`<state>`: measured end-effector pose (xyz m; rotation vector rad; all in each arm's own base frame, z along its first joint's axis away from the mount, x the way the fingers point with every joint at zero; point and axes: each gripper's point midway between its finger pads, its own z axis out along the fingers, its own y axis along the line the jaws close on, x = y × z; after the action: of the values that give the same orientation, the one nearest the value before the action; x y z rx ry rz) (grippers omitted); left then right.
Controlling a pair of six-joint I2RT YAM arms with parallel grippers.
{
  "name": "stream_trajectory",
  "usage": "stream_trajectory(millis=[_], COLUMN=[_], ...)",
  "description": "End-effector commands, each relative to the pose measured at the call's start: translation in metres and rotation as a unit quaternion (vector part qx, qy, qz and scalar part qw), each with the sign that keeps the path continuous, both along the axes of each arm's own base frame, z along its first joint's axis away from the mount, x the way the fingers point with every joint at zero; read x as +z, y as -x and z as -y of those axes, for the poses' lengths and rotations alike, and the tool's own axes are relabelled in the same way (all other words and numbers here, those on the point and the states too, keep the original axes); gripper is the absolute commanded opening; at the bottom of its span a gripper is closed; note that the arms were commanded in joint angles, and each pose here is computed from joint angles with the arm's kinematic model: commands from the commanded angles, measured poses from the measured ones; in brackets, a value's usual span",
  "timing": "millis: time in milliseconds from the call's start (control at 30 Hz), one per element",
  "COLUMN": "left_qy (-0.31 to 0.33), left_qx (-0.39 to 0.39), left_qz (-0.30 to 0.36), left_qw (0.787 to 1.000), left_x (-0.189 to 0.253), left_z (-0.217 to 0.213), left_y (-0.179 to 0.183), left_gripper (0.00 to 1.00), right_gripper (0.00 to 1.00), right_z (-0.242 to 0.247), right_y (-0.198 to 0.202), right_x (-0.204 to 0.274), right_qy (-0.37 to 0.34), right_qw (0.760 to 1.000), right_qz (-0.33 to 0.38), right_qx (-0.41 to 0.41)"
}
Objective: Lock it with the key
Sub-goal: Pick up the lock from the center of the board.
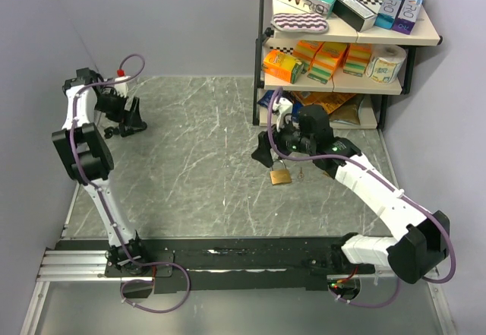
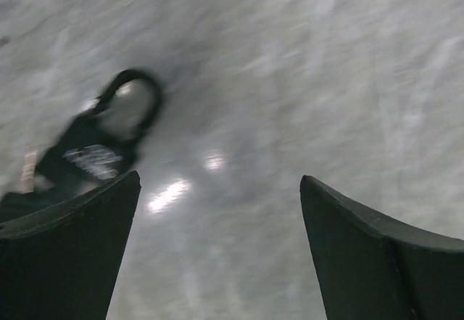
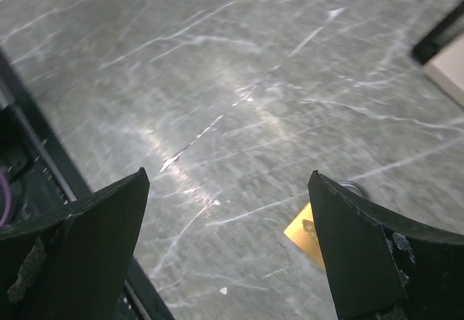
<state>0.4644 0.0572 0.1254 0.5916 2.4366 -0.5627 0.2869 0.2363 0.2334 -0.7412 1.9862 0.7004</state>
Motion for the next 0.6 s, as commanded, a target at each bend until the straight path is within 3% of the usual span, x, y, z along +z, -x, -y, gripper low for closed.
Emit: stream_trajectory(millis=[0,267,567], left_qy=[-0.091,-0.166,-0.152], left_qx=[-0.047,-0.079,-0.092], left_qz=[0.022,0.069,0.064], left_qw=[0.994,0.981,0.982], left_x=[-0.009,-0.041,-0.075], left_z=[-0.039,-0.064,-0.065], left_y=[-0.011,-0.041,-0.051], left_gripper=[0.96,0.96,0.96], right_gripper=[0.99,0.99,0.99], right_z=[-0.014,-0.012,-0.011], right_y=[0.025,0.033,0.033], right_x=[-0.001,-0.004,-0.005], right_qy=[-0.014,-0.008,-0.009], right_qw=[0.996,0.994,0.995], right_qz=[0.0,-0.005,-0.011], right_qx=[0.091,0.112,0.104])
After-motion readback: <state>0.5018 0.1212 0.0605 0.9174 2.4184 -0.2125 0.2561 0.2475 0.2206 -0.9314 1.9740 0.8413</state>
